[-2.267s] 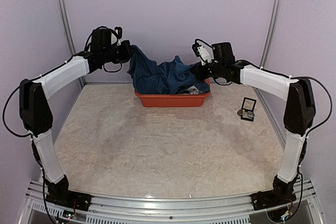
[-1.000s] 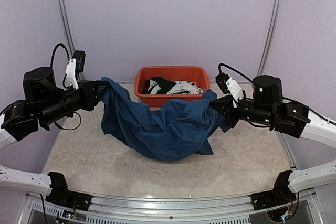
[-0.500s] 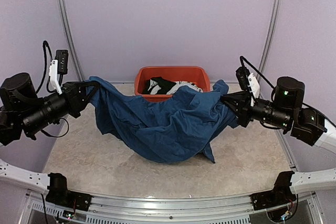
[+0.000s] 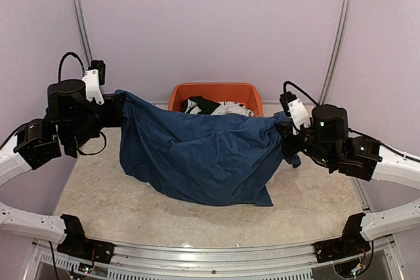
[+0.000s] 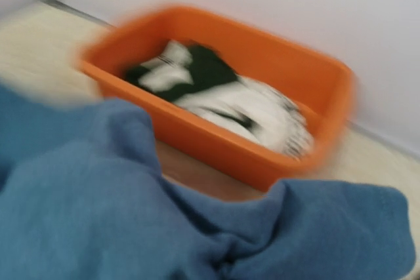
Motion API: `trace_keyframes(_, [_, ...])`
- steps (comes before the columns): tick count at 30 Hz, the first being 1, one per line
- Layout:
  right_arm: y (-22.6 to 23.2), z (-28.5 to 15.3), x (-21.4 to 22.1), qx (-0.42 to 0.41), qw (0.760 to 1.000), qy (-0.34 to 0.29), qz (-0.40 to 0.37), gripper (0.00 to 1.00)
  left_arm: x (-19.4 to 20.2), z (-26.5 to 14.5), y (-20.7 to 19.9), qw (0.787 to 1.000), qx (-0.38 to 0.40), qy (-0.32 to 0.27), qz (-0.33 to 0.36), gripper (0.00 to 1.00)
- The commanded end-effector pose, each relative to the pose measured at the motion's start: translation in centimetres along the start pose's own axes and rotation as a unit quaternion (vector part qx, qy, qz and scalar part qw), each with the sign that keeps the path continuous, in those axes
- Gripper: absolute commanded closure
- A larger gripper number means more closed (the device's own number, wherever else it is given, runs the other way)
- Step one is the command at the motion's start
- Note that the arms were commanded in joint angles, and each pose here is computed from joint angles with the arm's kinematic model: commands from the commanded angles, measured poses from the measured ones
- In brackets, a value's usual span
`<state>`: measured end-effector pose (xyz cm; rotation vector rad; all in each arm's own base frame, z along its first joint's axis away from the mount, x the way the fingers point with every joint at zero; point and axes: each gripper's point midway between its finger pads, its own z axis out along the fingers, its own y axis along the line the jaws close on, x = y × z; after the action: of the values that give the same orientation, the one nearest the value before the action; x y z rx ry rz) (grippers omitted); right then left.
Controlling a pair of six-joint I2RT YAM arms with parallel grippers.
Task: Pin the brooch onto the clothing
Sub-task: Place the crumpled clothing at the center of the board.
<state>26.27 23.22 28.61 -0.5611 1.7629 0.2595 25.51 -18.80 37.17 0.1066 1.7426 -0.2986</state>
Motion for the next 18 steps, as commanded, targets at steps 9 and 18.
trace_keyframes(9, [-6.3,8.7,10.5,0.191,0.970,0.150,0.030,1.00,10.6,15.2,7.0,0.979,-0.050,0.166,-0.107,1.00])
trace_keyframes(18, [-6.8,13.5,14.1,0.212,0.951,0.226,0.009,0.74,16.3,24.3,9.7,0.960,-0.125,0.237,-0.078,0.50])
